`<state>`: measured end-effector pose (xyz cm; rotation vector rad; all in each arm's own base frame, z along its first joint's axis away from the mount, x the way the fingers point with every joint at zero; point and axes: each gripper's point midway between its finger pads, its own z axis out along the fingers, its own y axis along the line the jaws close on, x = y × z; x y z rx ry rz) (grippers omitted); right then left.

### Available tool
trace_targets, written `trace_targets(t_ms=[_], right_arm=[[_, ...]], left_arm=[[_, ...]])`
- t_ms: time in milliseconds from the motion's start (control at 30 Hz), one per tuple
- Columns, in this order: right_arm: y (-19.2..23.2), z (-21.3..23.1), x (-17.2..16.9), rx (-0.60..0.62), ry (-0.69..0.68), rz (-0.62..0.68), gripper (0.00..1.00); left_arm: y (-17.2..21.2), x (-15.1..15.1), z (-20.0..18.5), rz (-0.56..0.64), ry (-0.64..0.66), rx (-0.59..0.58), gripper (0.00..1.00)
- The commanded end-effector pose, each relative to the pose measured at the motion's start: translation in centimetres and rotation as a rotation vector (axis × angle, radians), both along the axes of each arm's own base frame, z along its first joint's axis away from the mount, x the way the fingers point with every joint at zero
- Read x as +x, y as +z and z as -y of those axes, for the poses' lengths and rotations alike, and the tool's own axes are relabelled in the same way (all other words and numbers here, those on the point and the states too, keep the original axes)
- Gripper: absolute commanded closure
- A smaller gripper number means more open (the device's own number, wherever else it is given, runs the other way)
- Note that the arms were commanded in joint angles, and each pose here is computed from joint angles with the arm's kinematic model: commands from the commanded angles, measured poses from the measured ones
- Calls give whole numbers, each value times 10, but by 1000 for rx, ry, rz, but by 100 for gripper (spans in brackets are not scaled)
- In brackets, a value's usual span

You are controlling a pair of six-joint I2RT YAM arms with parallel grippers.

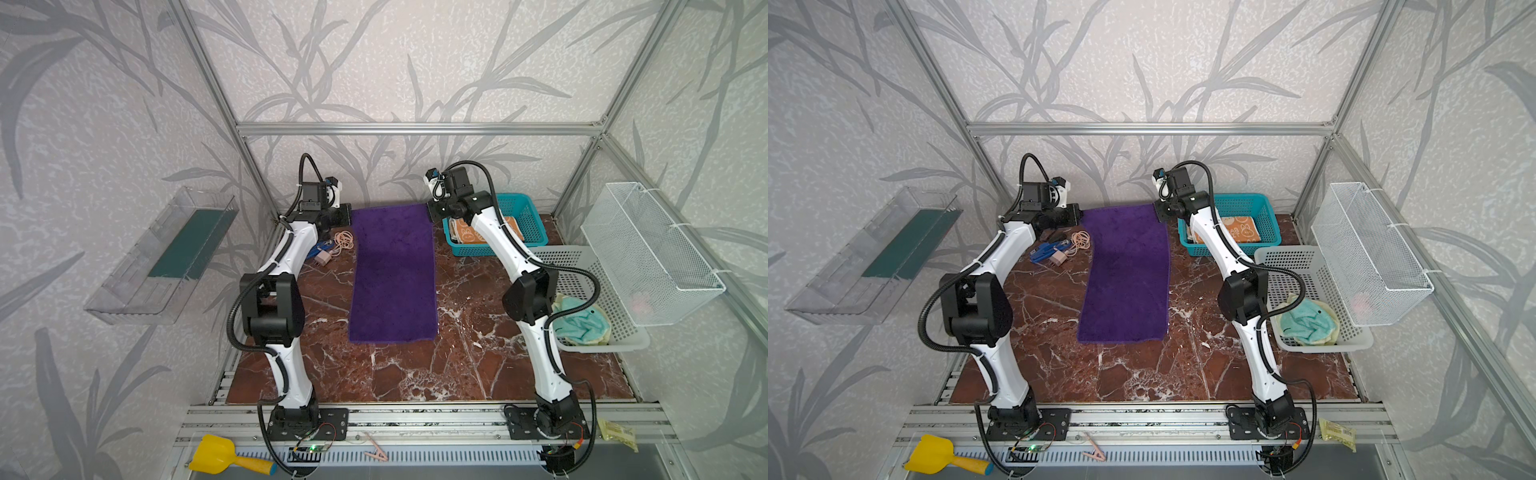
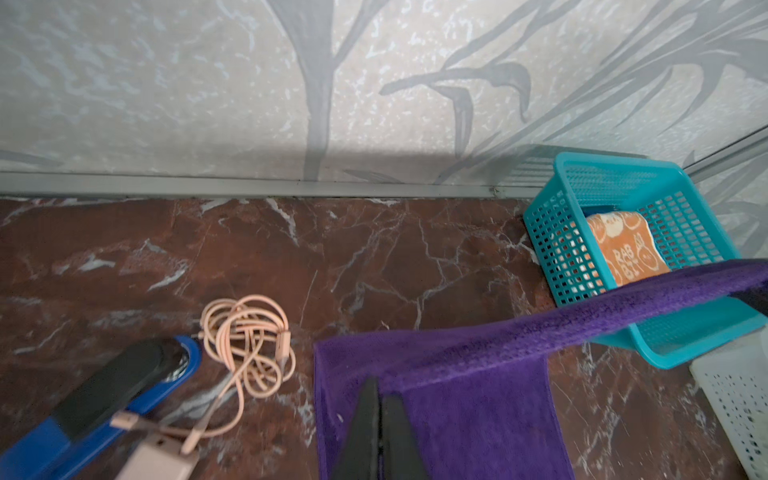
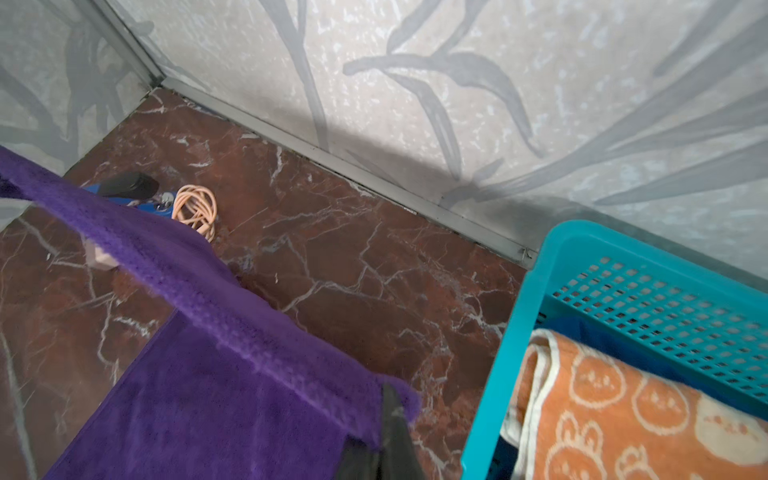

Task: Fold and stack the towels
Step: 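Fold the held far edge toward the robot over the towel with both grippers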

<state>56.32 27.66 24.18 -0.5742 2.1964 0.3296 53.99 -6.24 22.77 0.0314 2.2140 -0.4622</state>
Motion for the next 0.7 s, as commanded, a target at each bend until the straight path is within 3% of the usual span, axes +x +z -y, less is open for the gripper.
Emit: trace_targets(t_ms=[0,367,533,667], right_arm=[[31,25,-23,-52,-19,23,100],[-47,39,-140,79,-1,-176,100],[-90,40,-189,47,21,-294,100],[-94,46,-209,29,23,-328,100]], left_arm=[[9,-33,-8,-1,29,19,100],[-63,-139,-18,-222,109,22,100],[-84,-168,-20,-324,141,10,100],[-87,-186,-18,-364,138,-1,100]])
